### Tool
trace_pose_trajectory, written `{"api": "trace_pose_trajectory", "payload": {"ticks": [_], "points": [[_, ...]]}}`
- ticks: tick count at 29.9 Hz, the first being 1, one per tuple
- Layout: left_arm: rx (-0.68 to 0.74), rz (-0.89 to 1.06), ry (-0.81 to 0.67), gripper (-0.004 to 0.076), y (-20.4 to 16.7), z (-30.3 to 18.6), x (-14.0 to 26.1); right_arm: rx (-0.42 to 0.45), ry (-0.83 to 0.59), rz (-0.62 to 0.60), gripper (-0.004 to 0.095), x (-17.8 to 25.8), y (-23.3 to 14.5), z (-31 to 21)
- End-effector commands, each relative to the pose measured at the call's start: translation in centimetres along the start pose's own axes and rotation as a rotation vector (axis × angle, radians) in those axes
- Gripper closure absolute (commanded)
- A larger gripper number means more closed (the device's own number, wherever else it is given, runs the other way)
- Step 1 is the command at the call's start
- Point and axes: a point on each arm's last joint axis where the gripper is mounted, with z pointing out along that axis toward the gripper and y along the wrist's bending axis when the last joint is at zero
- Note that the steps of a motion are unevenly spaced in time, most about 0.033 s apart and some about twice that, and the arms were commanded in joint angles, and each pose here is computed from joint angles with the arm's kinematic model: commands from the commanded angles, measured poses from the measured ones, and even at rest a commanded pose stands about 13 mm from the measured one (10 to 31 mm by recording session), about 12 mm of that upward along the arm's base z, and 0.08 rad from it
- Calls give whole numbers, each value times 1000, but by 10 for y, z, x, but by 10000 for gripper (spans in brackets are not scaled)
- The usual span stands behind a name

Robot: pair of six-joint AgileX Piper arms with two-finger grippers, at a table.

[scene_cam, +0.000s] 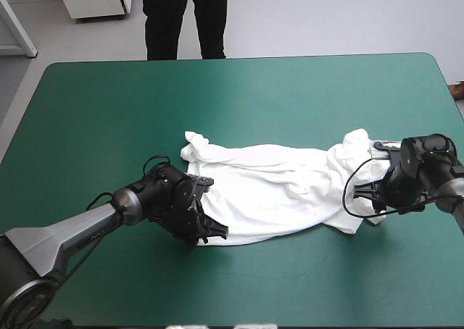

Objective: Fold the cloth

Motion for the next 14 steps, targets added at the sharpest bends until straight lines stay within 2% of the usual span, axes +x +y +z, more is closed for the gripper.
{"api": "trace_pose_trajectory", "payload": {"ticks": [1,9,14], "points": [[8,12,-77,734,-1,0,-8,-12,-56,4,432,-1,-2,5],[8,10,-70,734,-1,0,-7,-24,1,13,434,0,1,45],[7,12,-68,734,-1,0,-7,-26,-6,36,499,-7,3,59]]}}
